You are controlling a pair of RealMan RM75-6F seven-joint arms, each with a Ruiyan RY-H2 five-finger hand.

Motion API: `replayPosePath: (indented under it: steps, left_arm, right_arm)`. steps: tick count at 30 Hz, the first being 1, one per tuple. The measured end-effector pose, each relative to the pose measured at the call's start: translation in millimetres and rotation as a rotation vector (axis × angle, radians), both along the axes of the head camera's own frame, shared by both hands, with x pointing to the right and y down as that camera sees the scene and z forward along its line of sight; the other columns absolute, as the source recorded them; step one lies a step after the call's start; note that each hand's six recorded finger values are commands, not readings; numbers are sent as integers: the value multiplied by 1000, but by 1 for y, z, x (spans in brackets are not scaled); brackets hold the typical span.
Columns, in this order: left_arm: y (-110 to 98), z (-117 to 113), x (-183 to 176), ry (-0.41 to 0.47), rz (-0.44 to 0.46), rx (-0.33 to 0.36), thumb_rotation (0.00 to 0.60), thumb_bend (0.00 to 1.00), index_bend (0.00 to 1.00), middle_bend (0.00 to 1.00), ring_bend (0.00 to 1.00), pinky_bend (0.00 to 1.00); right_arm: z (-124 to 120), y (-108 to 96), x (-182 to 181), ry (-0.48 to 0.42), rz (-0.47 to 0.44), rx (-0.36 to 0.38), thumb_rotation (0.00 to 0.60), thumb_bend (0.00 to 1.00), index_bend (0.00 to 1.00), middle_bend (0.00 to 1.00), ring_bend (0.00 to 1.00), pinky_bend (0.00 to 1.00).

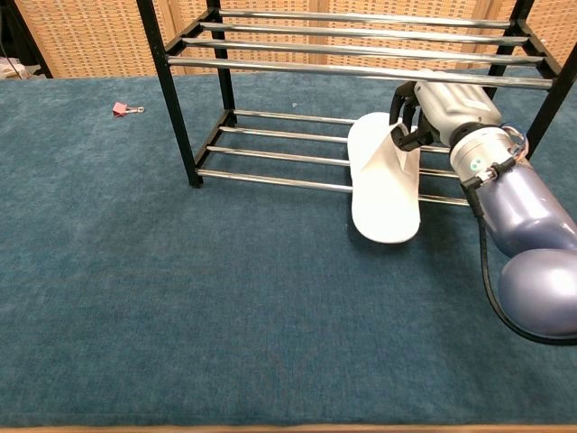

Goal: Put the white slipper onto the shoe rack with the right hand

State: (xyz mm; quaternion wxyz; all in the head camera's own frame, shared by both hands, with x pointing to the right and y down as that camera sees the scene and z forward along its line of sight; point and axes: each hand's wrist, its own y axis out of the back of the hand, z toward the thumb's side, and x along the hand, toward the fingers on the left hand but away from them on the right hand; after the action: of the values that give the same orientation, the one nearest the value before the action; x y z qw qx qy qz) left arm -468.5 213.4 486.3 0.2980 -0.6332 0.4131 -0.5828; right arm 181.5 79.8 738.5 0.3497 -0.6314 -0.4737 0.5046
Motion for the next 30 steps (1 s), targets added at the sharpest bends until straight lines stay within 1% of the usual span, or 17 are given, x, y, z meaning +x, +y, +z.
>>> replayPosePath:
  steps: [4,8,15,16,18,19,20,22,24,25,30]
  left_arm:
    - [-1,1,0,1,0,-3,600,0,0,0,0,4]
    - [-1,1,0,0,1,-4,600,0,0,0,0,4]
    - [0,0,1,1,3,0,600,0,0,0,0,4]
    - [0,0,1,0,2,0,600,0,0,0,0,5]
    - [0,0,0,2,1,1,600,0,0,0,0,4]
    - [-1,0,0,2,1,2,600,0,0,0,0,4]
    - [-1,0,0,4,1,2,600,0,0,0,0,4]
    - [-1,-1,0,5,2,3,600,0,0,0,0,4]
    - [-1,-2,0,6,2,7,600,0,0,0,0,4]
    - [-1,-2,0,6,1,7,600,0,0,0,0,4]
    - [-1,-2,0,7,3,4,600,0,0,0,0,4]
  right_arm:
    - [0,-7,5,11,21,8,600,511,634,602,580,651]
    - [0,-11,8,3,53,9,600,511,634,602,580,651]
    - [3,-11,10,12,58,3,600,510,625,598,579,650]
    - [3,-11,10,12,58,3,600,511,598,587,571,644]
    - [3,-10,10,11,54,3,600,475,488,531,528,606]
    - [3,-10,9,6,52,2,600,403,400,471,475,566]
    - [3,-10,9,-6,50,-4,600,308,324,401,410,519]
    - [5,-9,7,-27,46,-20,600,191,249,301,312,441]
    - [5,-8,6,-46,41,-38,600,164,219,250,258,390]
    - [5,-7,5,-51,39,-44,600,163,213,240,247,378]
    - [2,-5,5,-59,36,-63,600,163,220,238,244,374]
